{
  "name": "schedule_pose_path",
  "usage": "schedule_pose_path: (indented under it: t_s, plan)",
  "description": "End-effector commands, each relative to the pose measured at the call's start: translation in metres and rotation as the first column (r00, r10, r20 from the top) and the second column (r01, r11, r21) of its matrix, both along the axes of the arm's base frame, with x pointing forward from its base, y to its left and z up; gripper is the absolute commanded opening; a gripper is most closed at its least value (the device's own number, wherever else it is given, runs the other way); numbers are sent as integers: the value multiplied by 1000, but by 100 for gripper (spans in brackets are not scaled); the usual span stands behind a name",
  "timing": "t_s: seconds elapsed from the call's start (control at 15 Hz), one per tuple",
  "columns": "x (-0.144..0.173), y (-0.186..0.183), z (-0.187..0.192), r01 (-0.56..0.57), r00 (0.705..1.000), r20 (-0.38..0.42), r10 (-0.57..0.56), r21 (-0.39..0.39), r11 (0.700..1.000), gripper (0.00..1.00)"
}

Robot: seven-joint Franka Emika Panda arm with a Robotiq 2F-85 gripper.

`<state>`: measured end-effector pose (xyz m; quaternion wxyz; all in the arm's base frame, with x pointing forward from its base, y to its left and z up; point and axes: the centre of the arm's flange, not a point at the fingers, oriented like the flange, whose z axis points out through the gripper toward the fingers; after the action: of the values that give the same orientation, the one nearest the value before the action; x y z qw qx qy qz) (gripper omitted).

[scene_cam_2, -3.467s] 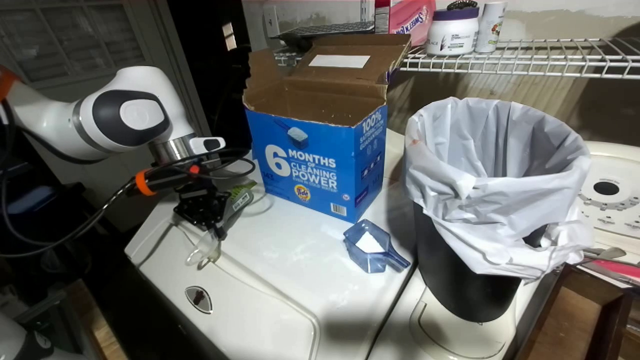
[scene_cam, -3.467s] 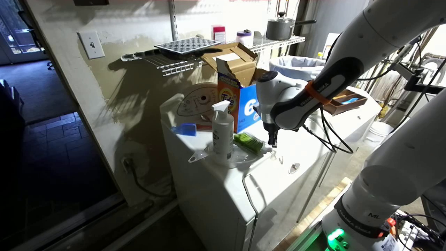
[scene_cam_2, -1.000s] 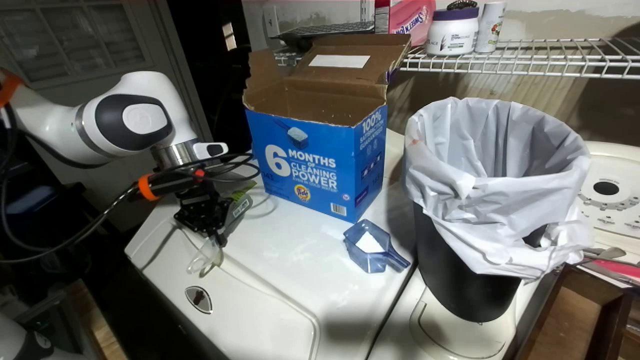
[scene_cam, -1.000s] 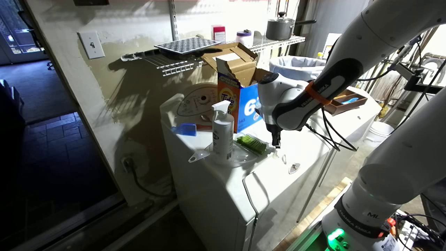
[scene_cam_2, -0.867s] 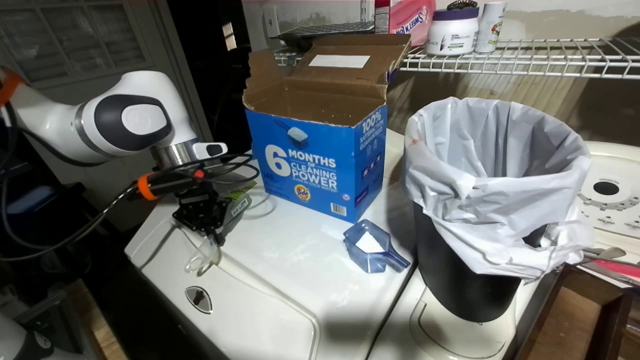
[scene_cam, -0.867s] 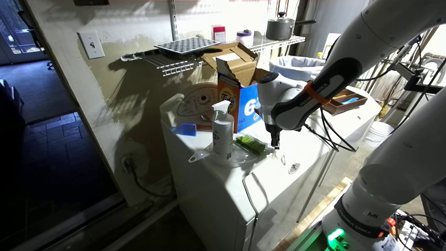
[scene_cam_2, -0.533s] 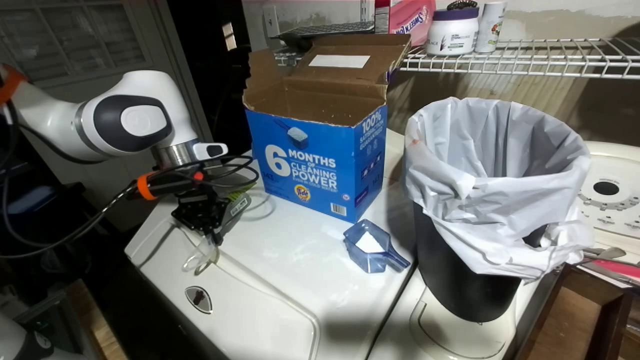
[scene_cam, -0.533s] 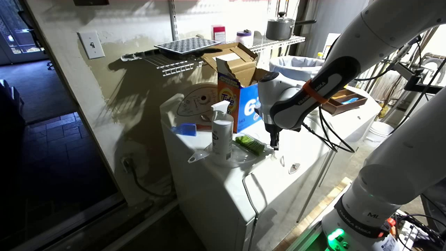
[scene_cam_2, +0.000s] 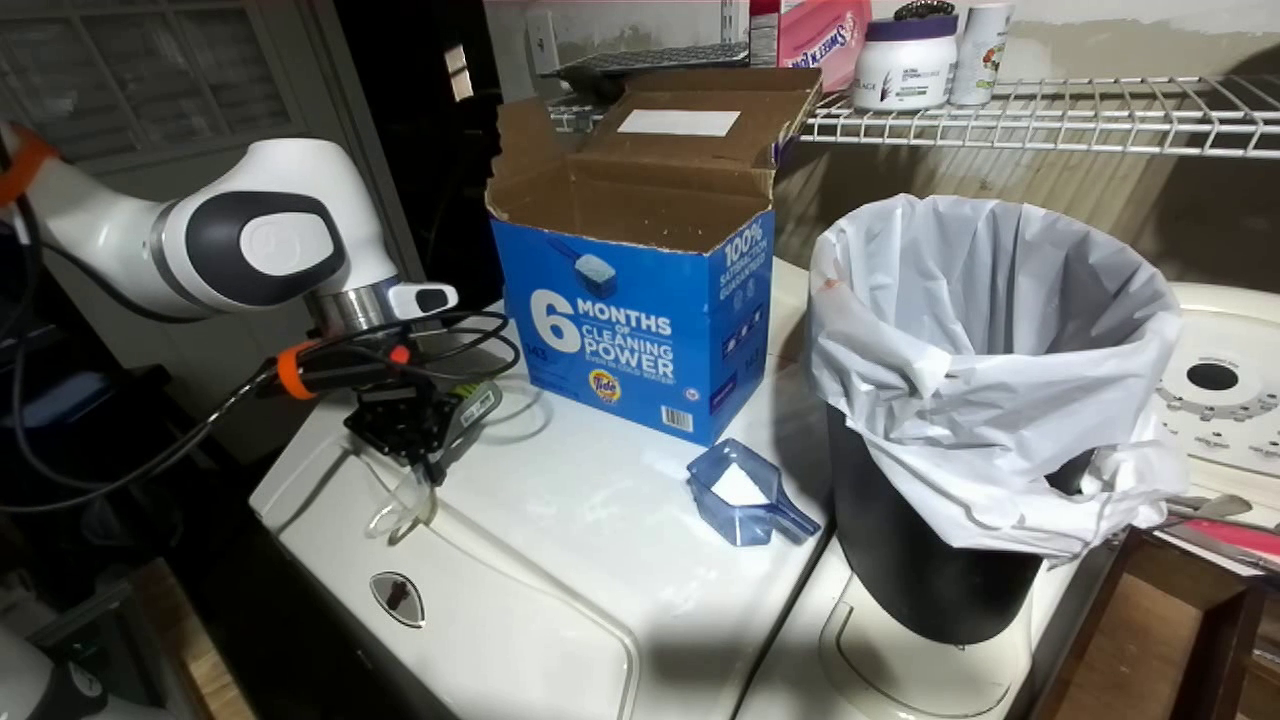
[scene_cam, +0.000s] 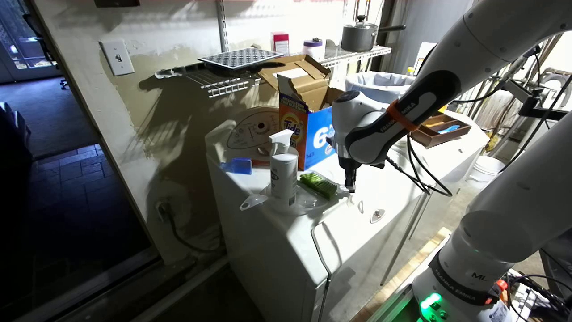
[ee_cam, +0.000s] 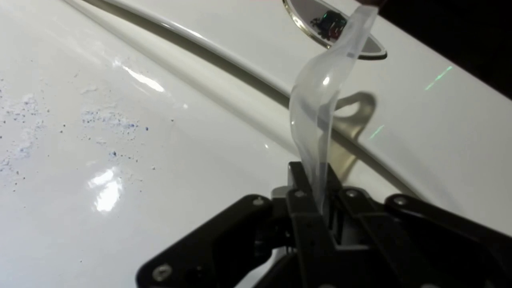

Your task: Use the hand broom to brush the white substance onto the dustpan

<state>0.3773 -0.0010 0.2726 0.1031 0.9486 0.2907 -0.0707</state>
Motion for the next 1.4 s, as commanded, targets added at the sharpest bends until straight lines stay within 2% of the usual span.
schedule_pose_path:
  t_s: [0.0, 0.73, 1.33]
  plan:
    - [2, 2, 3, -10, 1000, 12, 10, 29, 1000, 3]
    - [3, 3, 6, -15, 999, 41, 14, 23, 1000, 3]
    - [5, 4, 10, -32, 997, 67, 28, 52, 998, 3]
